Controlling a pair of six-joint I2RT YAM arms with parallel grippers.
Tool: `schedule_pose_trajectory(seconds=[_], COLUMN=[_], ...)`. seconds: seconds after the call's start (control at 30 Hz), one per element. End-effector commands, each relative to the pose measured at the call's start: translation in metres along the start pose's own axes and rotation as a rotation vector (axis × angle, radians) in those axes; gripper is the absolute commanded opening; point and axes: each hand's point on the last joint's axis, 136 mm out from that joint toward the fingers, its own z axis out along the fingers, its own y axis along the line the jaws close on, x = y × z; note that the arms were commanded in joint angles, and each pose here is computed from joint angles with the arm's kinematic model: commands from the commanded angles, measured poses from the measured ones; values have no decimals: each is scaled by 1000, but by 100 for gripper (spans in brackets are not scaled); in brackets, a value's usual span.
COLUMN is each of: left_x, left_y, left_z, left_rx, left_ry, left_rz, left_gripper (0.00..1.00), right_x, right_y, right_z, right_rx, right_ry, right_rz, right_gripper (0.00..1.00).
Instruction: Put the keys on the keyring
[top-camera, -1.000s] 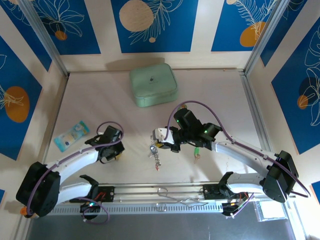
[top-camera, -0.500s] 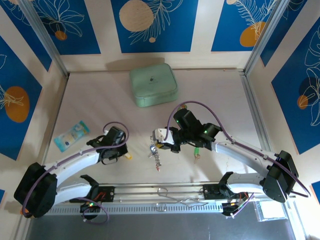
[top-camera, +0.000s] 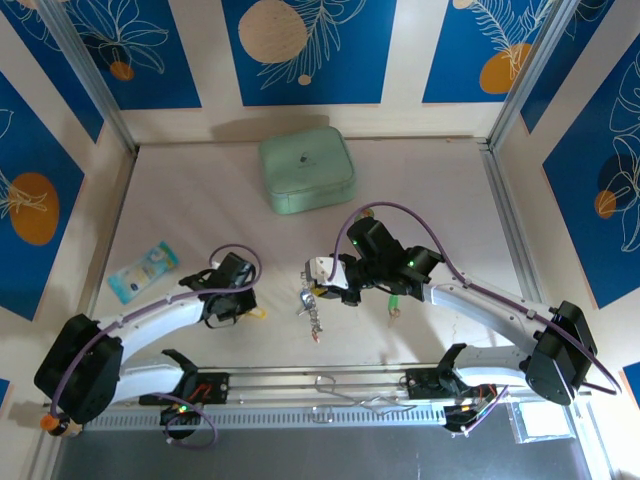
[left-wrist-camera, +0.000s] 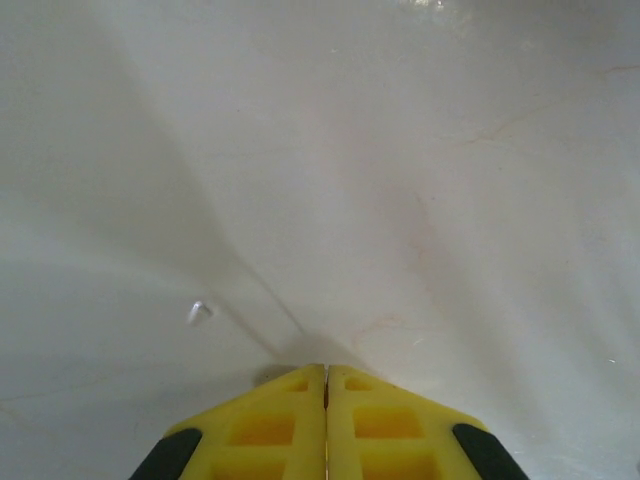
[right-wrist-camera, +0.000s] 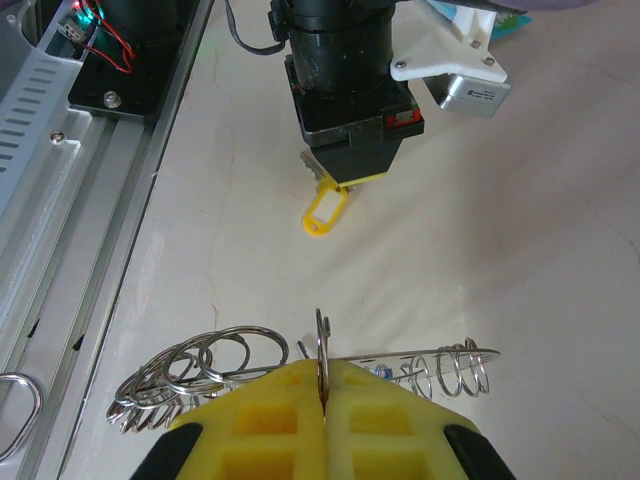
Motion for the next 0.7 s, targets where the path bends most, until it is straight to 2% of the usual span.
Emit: schedule_pose_trajectory(seconds=[0.0,0.23,0.43,0.67], left_x=[-1,-1,-1,0], left_y=[-2,-2,-4,-5], left_z=[-3,-3,-1,1], left_rx=[-15,-14,-8,-8], left_ry=[3,8,10,19], left_rz=[28,32,31,36], left_gripper=[8,9,14,7], right_x=[-18,-17,-17,-18], right_y=[0,0,1,0], right_z=[-11,-11,-12,-12], right_rx=[14,16,16,18], right_ry=[-47,-46,-44,-46], right_rz=[-29,-28,-28,-29], right_gripper=[0,0,0,0])
